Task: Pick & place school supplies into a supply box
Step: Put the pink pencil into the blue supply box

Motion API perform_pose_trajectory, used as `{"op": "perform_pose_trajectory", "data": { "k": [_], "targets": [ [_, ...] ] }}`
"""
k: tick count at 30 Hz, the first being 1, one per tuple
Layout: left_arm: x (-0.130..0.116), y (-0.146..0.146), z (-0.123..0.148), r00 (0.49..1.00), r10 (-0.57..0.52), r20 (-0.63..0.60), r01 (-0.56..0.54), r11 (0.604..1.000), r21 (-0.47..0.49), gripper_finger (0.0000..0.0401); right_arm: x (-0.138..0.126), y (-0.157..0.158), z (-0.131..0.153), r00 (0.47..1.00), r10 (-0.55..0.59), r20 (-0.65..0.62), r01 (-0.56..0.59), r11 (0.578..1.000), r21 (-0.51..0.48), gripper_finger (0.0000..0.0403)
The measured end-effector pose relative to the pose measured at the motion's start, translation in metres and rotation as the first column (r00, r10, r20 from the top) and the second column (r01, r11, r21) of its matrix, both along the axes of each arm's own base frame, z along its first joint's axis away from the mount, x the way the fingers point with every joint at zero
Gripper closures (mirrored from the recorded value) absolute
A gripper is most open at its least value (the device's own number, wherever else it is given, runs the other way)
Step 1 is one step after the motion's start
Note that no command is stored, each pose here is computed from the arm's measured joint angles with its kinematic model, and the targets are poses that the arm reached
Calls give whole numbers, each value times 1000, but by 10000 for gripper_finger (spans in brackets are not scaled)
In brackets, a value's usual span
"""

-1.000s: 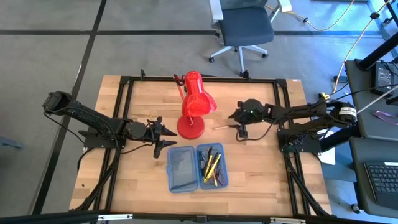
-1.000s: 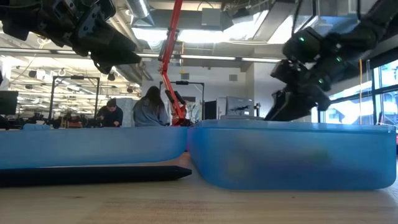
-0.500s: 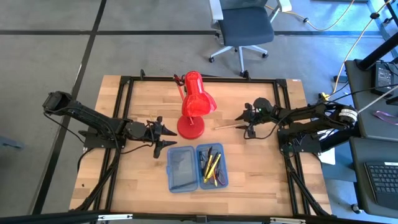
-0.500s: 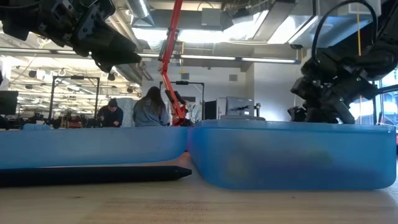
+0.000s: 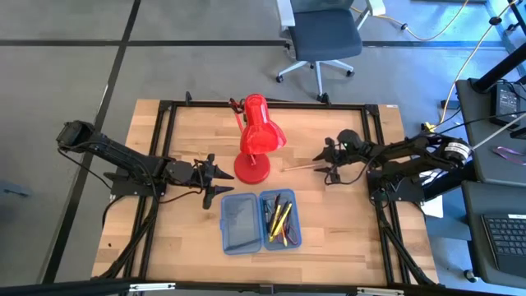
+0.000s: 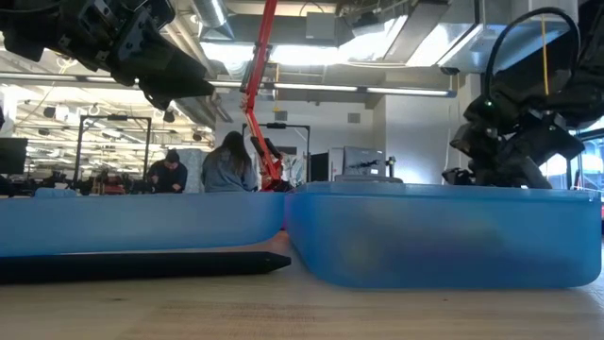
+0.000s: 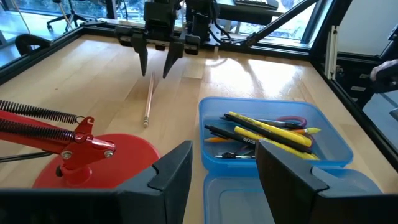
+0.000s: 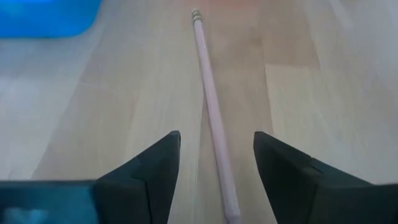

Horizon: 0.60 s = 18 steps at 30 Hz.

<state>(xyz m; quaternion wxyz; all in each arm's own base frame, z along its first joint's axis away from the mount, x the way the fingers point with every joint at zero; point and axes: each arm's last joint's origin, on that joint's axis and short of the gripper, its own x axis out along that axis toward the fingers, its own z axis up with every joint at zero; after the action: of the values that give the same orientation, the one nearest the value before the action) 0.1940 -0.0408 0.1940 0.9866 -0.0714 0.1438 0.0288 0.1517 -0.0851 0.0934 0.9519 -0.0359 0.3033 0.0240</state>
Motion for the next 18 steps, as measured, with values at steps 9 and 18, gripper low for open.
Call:
{"op": "perform_pose_trajectory", "data": {
  "k": [9,18],
  "targets": [
    [0,0,0,1000,0,0,0,1000,0,232,5,-3,-15,1000,27,-16,-27,1000,-13,195],
    [0,0,0,1000,0,0,0,1000,-2,232,9,-5,-24,1000,-8,-13,9,1000,30,195]
  ]
}}
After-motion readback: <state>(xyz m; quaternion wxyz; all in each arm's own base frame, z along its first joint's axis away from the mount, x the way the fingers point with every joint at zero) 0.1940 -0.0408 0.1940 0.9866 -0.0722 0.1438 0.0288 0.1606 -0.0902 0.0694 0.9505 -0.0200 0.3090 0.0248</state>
